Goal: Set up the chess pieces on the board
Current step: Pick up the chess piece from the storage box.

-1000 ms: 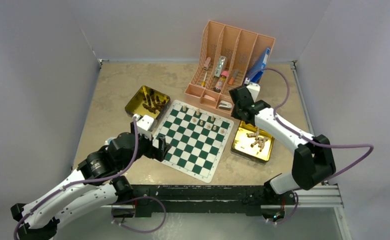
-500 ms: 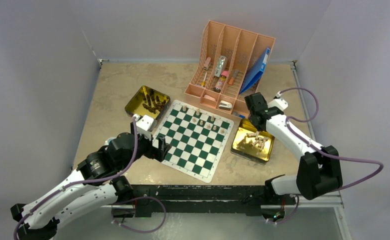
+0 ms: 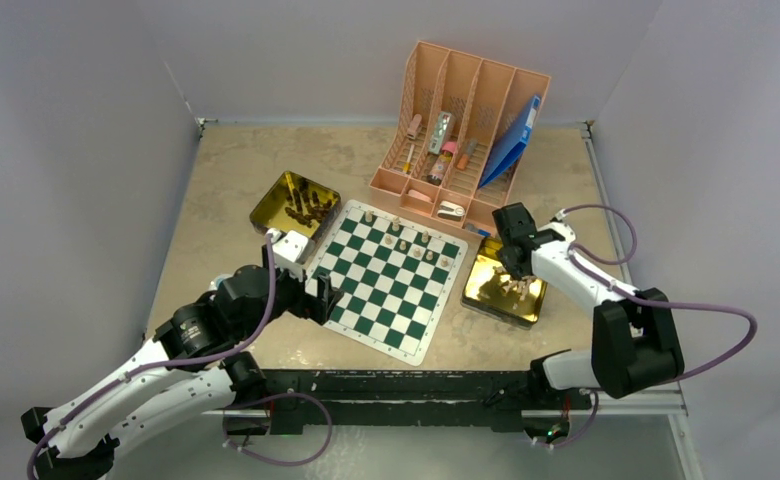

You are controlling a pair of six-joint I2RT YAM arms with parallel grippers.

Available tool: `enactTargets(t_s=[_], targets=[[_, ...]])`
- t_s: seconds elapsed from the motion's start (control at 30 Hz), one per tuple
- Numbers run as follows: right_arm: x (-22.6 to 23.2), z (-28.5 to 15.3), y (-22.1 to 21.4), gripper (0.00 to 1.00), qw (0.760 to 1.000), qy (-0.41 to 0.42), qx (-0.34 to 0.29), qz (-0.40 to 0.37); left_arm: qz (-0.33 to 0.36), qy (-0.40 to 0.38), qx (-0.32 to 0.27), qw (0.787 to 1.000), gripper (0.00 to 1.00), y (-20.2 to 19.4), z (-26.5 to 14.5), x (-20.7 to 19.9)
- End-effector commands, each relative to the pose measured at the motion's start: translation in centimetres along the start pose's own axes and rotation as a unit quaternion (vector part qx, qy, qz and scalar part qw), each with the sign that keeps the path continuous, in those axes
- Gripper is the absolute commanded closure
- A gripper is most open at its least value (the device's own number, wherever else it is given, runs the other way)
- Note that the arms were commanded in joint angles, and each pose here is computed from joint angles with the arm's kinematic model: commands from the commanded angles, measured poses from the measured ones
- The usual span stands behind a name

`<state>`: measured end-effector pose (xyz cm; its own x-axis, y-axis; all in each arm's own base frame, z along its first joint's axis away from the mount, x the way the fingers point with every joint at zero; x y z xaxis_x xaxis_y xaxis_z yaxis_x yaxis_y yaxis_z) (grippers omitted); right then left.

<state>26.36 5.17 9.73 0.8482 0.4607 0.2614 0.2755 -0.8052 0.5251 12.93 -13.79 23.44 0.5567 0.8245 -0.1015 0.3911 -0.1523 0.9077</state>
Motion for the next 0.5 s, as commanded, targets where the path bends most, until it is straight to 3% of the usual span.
enactTargets(t_s=[0.0, 0.23, 0.47], targets=[[0.6, 0.0, -0.2, 0.65, 0.998, 0.017, 0.012, 0.053, -0.018, -0.013, -0.033, 0.999, 0.07, 1.9, -0.7, -0.5], [0.3, 0.1, -1.4, 0.64, 0.995, 0.003, 0.045, 0.093, -0.019, -0.013, -0.036, 0.999, 0.07, 1.8, -0.7, -0.5], [0.2, 0.6, -1.3, 0.64, 0.993, 0.001, 0.035, 0.116, -0.019, -0.01, -0.029, 0.999, 0.08, 1.7, -0.5, -0.5]])
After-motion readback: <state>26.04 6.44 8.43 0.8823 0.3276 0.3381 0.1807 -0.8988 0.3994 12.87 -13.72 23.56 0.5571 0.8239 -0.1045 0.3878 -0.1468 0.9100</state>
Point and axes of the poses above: each gripper's point midway between its finger pads, its own z axis out along the fingers, its own x axis along the line the jaws close on, y = z × x, the point moved 5 cm from there along -z, back along the fingers, and after that the axes turned 5 degrees about z, right-handed, at the moved point
